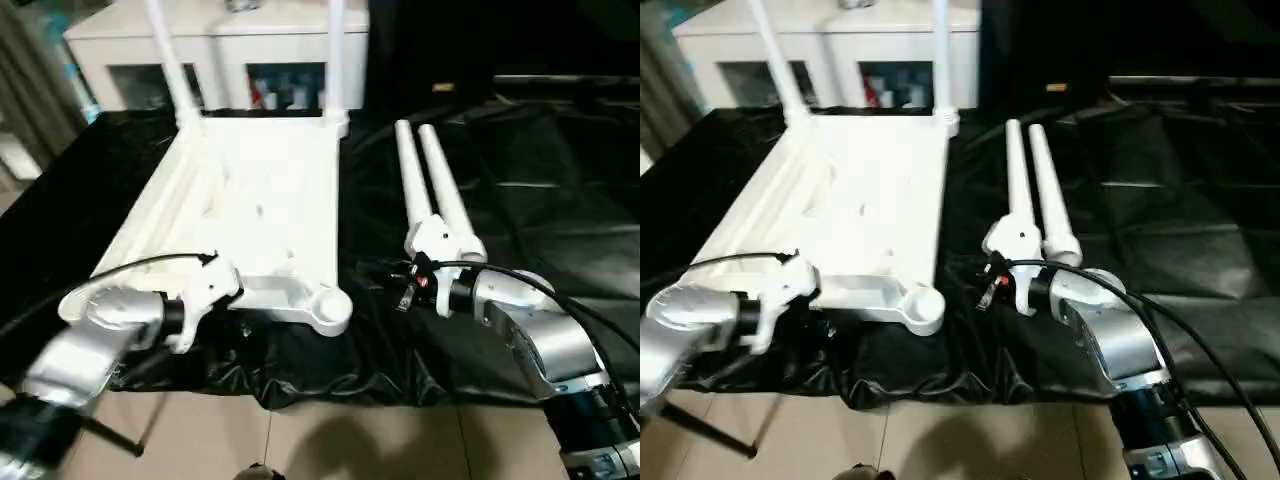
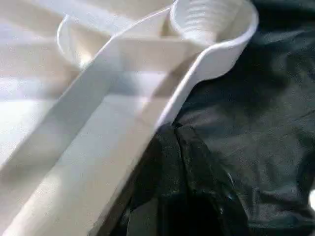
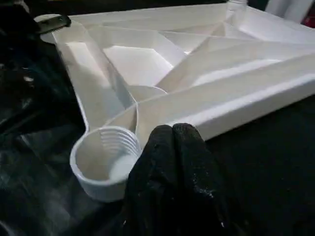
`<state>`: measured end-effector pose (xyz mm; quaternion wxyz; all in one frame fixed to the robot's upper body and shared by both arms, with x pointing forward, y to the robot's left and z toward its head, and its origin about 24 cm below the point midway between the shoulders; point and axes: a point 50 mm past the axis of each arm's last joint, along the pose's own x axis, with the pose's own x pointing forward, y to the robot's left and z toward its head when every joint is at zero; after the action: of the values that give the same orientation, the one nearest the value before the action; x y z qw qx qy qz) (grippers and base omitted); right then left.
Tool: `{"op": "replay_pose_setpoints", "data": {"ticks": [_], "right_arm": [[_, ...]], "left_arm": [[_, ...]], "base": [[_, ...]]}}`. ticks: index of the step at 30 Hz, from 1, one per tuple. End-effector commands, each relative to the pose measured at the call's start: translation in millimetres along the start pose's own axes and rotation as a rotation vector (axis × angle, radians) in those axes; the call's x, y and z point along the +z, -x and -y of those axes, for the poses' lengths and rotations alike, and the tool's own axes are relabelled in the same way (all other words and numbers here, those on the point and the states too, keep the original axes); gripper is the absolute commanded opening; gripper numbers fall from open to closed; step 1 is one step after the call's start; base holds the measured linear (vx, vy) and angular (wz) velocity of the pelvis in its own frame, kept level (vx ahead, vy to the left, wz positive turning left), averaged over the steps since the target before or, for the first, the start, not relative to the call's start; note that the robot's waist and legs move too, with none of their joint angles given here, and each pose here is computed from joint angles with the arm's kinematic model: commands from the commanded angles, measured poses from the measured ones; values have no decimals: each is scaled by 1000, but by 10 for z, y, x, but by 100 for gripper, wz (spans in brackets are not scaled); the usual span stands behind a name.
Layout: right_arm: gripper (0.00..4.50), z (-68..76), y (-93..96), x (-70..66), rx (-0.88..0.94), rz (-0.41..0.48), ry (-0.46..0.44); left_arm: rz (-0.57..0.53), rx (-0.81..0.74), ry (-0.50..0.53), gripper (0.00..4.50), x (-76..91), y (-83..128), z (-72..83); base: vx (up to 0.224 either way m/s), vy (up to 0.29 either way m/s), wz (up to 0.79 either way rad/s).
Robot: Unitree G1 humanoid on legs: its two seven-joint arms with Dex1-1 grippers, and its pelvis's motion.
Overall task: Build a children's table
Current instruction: Rotate table base
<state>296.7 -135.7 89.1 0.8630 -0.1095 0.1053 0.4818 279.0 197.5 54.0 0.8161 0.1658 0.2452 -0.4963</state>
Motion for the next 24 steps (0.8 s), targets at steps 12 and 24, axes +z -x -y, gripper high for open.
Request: {"op": "replay_pose_setpoints", "data": {"ticks": [12,24], "right_arm": [[3,-9,52,23,-18,-8,17],[3,-33,39,3,-14,-8,15]], "left_arm": [[-101,-68,-23,0,-249,205,-136],[-117,-1,-8,0,-358,422,-271]], "base": [[0,0,0],[0,0,0]]}}
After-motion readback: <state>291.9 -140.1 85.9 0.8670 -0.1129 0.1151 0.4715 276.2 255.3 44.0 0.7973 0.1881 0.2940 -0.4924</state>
